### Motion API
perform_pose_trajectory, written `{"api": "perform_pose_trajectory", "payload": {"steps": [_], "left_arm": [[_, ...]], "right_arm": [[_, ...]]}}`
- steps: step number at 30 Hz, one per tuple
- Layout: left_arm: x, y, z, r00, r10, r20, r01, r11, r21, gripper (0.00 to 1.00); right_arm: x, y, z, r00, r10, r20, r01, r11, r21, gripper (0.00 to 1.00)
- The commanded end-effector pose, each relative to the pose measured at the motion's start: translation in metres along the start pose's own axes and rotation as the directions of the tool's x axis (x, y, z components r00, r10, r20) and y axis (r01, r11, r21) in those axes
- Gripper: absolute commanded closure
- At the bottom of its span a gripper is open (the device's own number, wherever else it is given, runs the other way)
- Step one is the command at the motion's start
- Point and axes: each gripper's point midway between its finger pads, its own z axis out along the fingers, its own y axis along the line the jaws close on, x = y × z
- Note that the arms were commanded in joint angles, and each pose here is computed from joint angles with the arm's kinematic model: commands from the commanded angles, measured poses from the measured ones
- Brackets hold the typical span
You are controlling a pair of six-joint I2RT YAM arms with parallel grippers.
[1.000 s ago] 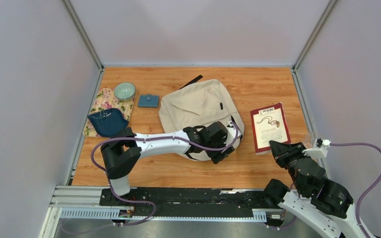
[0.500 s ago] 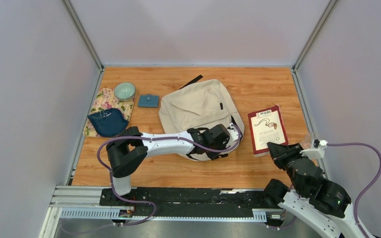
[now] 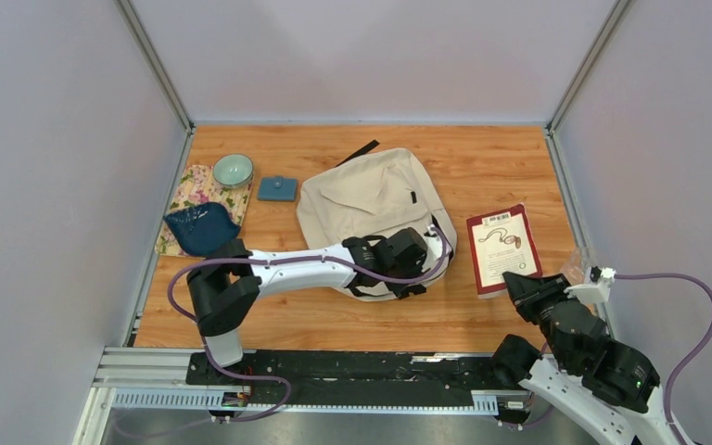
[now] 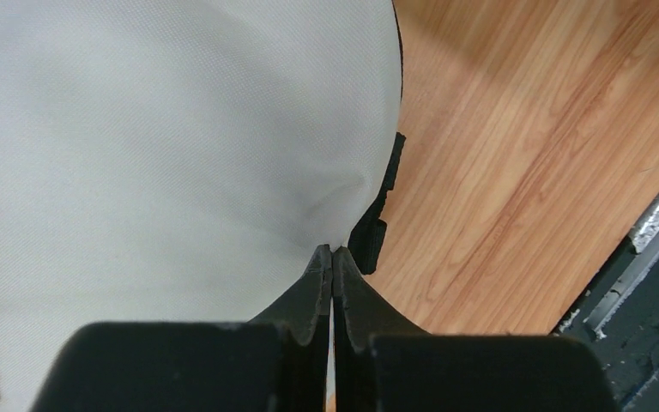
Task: Pack the student bag
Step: Place the book in the student bag.
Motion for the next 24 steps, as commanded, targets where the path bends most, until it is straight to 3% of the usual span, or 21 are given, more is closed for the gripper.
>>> {"api": "perform_pose_trajectory", "payload": {"steps": [1,7,11,15,24], "left_arm": [[-0.057,0.009,-0.047,0.982,-0.016,0.187,0.023,0.999,-0.037,1.0],[-0.074,0.036,-0.076,0.968,-0.026,0.251,0.065,0.987,-0.149,1.0],[-0.082,0.066,-0.095,0.945,-0.128,0.3,0.184,0.969,-0.167,1.0],[-0.093,0.077,-0.12,0.902,-0.201,0.383,0.266,0.956,-0.124,1.0],[-0.111,0.073,-0.15,0.837,-0.231,0.496,0.296,0.954,-0.055,1.0]], "right_arm": [[-0.016,0.003,-0.006,0.997,0.066,0.049,-0.066,0.998,-0.014,1.0],[-0.014,-0.003,-0.011,0.996,0.08,0.024,-0.08,0.997,-0.002,1.0],[-0.003,-0.006,-0.011,0.996,0.086,-0.023,-0.086,0.996,0.008,1.0],[0.02,-0.001,-0.013,0.985,0.116,-0.129,-0.12,0.992,-0.025,1.0],[0.064,0.024,-0.005,0.934,0.201,-0.295,-0.236,0.968,-0.088,1.0]]}}
